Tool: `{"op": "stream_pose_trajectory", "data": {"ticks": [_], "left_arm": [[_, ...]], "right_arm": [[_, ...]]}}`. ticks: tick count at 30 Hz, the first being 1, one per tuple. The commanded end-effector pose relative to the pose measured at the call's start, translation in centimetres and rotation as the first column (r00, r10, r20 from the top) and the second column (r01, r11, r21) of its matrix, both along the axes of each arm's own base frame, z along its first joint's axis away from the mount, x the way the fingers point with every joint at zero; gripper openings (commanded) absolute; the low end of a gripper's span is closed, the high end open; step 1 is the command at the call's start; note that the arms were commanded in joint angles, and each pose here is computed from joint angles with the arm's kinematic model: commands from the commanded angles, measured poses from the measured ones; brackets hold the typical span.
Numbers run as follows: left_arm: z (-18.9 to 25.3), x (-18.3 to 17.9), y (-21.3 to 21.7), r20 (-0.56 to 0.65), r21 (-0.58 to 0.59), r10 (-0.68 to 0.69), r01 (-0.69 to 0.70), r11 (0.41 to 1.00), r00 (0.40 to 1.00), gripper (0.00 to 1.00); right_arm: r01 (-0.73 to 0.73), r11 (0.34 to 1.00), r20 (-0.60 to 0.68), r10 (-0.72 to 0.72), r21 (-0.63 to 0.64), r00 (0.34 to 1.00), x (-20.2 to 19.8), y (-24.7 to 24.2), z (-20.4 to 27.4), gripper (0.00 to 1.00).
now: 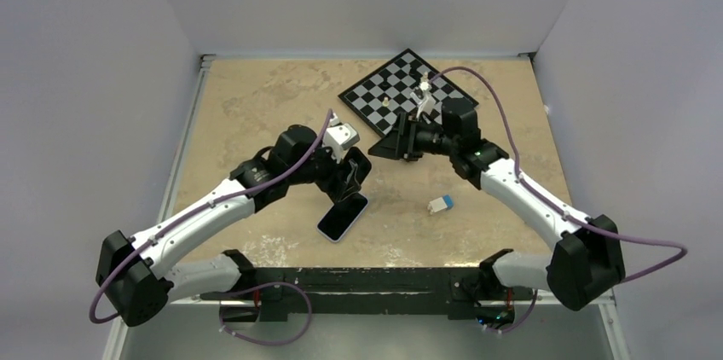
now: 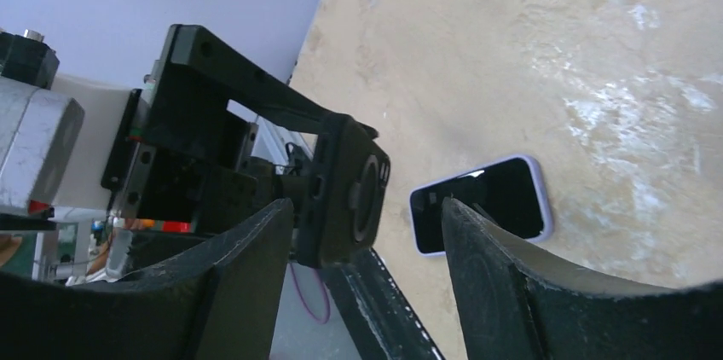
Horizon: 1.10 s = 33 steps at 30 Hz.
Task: Take the phone out of the phone case
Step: Pick up the phone at the center of the board.
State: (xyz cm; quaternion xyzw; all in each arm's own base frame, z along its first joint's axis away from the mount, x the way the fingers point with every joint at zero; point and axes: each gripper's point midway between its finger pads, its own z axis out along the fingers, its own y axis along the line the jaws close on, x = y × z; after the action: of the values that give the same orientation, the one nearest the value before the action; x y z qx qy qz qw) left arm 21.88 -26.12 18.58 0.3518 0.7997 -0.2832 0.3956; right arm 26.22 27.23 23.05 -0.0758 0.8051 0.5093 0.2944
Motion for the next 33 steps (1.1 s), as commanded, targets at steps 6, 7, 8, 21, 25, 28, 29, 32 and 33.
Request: {"op": "stream_pose_trajectory", "data": {"ticks": [6, 7, 8, 21, 25, 28, 29, 32, 33], "left_arm": [[1.9, 1.4, -1.2, 0.093, -0.013, -0.014, 0.015, 1.000, 0.996, 0.00], [1.9, 1.4, -1.2, 0.094, -0.012, -0.012, 0.013, 1.000, 0.996, 0.00], [2.0, 1.4, -1.2, 0.097, -0.013, -0.011, 0.013, 1.000, 0.995, 0.00], [2.3, 2.3, 0.0, 0.103, -0.007, 0.096, -0.096, 0.995, 0.990, 0.06], [3.8, 2.8, 0.5, 0.111, -0.076, 0.183, -0.176, 0.982, 0.977, 0.40], [5.0, 3.5, 1.8, 0.087, -0.114, 0.310, -0.299, 0.947, 0.947, 0.98], [5.4, 3.8, 2.6, 0.069, -0.122, 0.365, -0.355, 0.927, 0.928, 1.00], [6.9, 4.2, 4.4, -0.007, -0.157, 0.489, -0.484, 0.861, 0.872, 1.00], [7.3, 4.2, 5.0, -0.040, -0.168, 0.529, -0.527, 0.833, 0.848, 1.00]], "right_arm": [[-0.044, 0.999, 0.020, 0.045, -0.022, 0.999, -0.2, 4.6, 0.0, 0.66], [-0.046, 0.999, 0.011, 0.047, -0.028, 0.999, -0.2, 4.8, -0.6, 0.63], [-0.047, 0.998, -0.002, 0.047, -0.034, 0.999, -0.2, 5.0, -1.3, 0.61], [-0.131, 0.985, -0.025, 0.134, 0.111, 0.991, -1.9, 6.3, -1.7, 0.00], [-0.111, 0.971, 0.009, 0.111, 0.213, 0.994, -2.2, 6.1, -0.1, 0.00], [-0.075, 0.958, 0.014, 0.074, 0.277, 0.997, -1.8, 5.3, 0.7, 0.00], [-0.060, 0.952, 0.019, 0.057, 0.301, 0.998, -1.5, 4.9, 1.2, 0.00], [0.001, 0.933, 0.002, -0.002, 0.359, 1.000, -0.3, 3.3, 1.9, 0.00], [0.022, 0.927, -0.005, -0.021, 0.374, 1.000, 0.1, 2.7, 2.0, 0.00]]}}
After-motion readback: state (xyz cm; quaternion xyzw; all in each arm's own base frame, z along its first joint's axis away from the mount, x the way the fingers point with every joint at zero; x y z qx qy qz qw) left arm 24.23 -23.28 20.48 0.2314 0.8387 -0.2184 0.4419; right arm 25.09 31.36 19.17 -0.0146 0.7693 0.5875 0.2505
